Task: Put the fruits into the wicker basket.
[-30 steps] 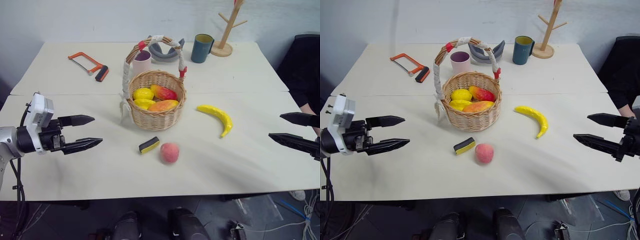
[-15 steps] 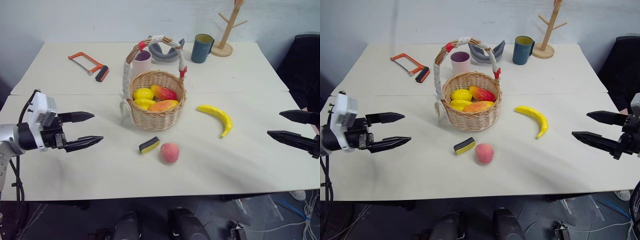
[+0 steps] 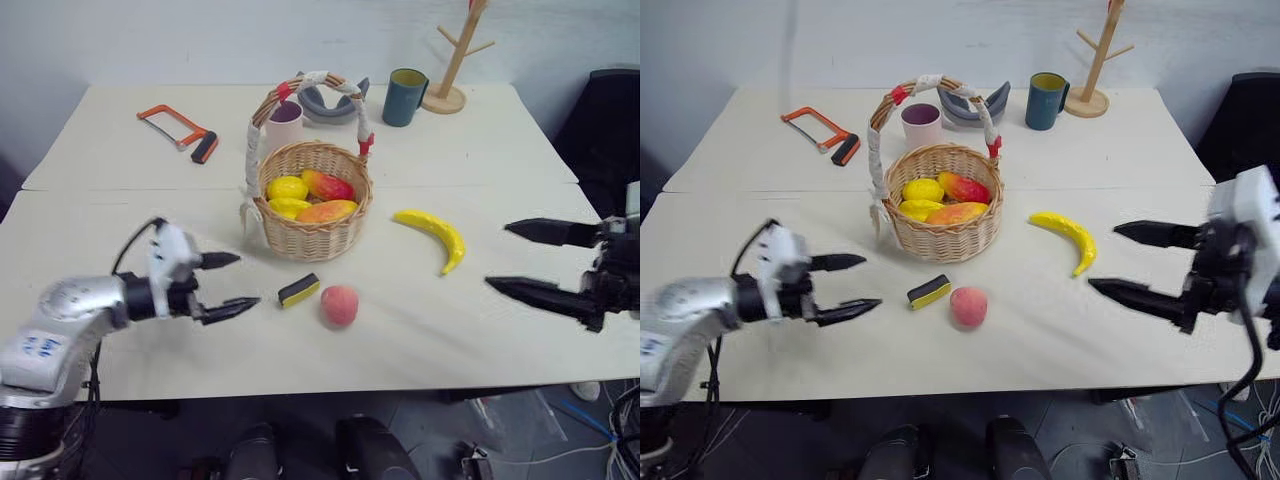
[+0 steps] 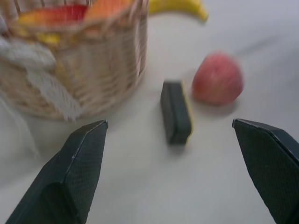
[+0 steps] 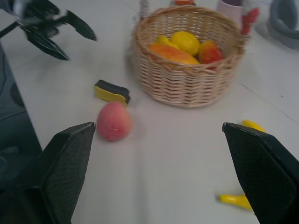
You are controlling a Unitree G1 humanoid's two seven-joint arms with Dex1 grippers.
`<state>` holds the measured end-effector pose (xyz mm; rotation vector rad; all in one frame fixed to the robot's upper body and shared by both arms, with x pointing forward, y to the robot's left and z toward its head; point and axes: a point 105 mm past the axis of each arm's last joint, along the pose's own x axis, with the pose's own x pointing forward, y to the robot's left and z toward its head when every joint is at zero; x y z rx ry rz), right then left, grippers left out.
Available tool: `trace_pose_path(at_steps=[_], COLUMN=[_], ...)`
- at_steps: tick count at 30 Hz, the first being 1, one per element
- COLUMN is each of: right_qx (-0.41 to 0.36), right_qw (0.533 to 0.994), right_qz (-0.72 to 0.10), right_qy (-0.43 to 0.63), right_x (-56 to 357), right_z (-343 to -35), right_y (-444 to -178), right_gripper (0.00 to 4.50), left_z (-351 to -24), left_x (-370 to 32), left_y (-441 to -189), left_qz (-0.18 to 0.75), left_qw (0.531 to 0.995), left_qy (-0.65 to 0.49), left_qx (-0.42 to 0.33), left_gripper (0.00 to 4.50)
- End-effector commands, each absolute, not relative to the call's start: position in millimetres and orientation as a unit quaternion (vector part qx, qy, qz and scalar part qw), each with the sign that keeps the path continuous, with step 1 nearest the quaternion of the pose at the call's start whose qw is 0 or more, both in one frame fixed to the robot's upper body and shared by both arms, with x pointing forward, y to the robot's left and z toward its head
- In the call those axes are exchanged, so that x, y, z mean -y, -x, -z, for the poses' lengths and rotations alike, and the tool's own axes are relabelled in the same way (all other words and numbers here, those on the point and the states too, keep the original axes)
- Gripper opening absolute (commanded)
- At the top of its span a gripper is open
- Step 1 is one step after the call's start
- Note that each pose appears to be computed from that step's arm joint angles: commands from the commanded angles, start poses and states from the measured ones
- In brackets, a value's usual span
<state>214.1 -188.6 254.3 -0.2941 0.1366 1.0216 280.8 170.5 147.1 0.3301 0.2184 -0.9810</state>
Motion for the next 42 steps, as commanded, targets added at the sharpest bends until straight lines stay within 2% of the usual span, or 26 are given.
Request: trace_pose_path(at_steps=[1, 10, 13, 21, 23, 24, 26, 31, 35, 38, 40, 42], right_qx=[-0.044, -0.039, -0.033, -0.034, -0.033, -0.033, -0.032, -0.031, -0.034, -0.034, -0.035, -0.036], right_qw=[0.843, 0.833, 0.834, 0.833, 0.831, 0.830, 0.827, 0.826, 0.819, 0.818, 0.818, 0.817], right_qz=[-0.515, -0.530, -0.529, -0.531, -0.534, -0.536, -0.542, -0.545, -0.558, -0.561, -0.560, -0.561], right_qy=[0.152, 0.153, 0.153, 0.153, 0.151, 0.150, 0.147, 0.141, 0.128, 0.127, 0.126, 0.127], right_x=[167.5, 155.8, 155.0, 152.6, 150.7, 149.5, 147.2, 145.2, 140.3, 137.4, 137.6, 138.0], right_z=[-256.8, -253.1, -254.6, -249.5, -248.3, -247.9, -247.1, -242.9, -234.4, -230.6, -228.8, -227.6], right_y=[-204.6, -206.6, -209.3, -212.4, -212.7, -212.6, -212.5, -217.1, -221.8, -226.4, -230.2, -232.8], right_gripper=[4.50, 4.50, 4.50, 4.50, 4.50, 4.50, 4.50, 4.50, 4.50, 4.50, 4.50, 4.50], left_z=[-135.0, -113.6, -104.7, -97.9, -100.6, -101.8, -104.8, -111.0, -95.2, -94.1, -98.0, -105.4], left_x=[-154.5, -122.5, -115.9, -112.0, -122.4, -128.7, -145.9, -229.2, -302.1, -308.8, -305.2, -303.4], left_y=[-289.2, -309.1, -315.2, -311.7, -311.7, -312.2, -313.6, -311.5, -301.6, -300.9, -300.0, -297.3], left_qz=[0.459, 0.478, 0.478, 0.497, 0.480, 0.467, 0.431, 0.261, 0.108, 0.092, 0.103, 0.115], left_qw=[0.866, 0.859, 0.855, 0.842, 0.853, 0.861, 0.882, 0.950, 0.968, 0.972, 0.974, 0.975], left_qy=[-0.180, -0.162, -0.178, -0.189, -0.185, -0.182, -0.168, -0.126, -0.152, -0.140, -0.127, -0.119], left_qx=[-0.088, -0.086, -0.090, -0.090, -0.088, -0.088, -0.092, -0.114, -0.168, -0.167, -0.157, -0.146], left_gripper=[4.49, 4.49, 3.94, 1.44, 0.78, 0.64, 0.64, 0.64, 0.64, 0.64, 1.36, 1.83])
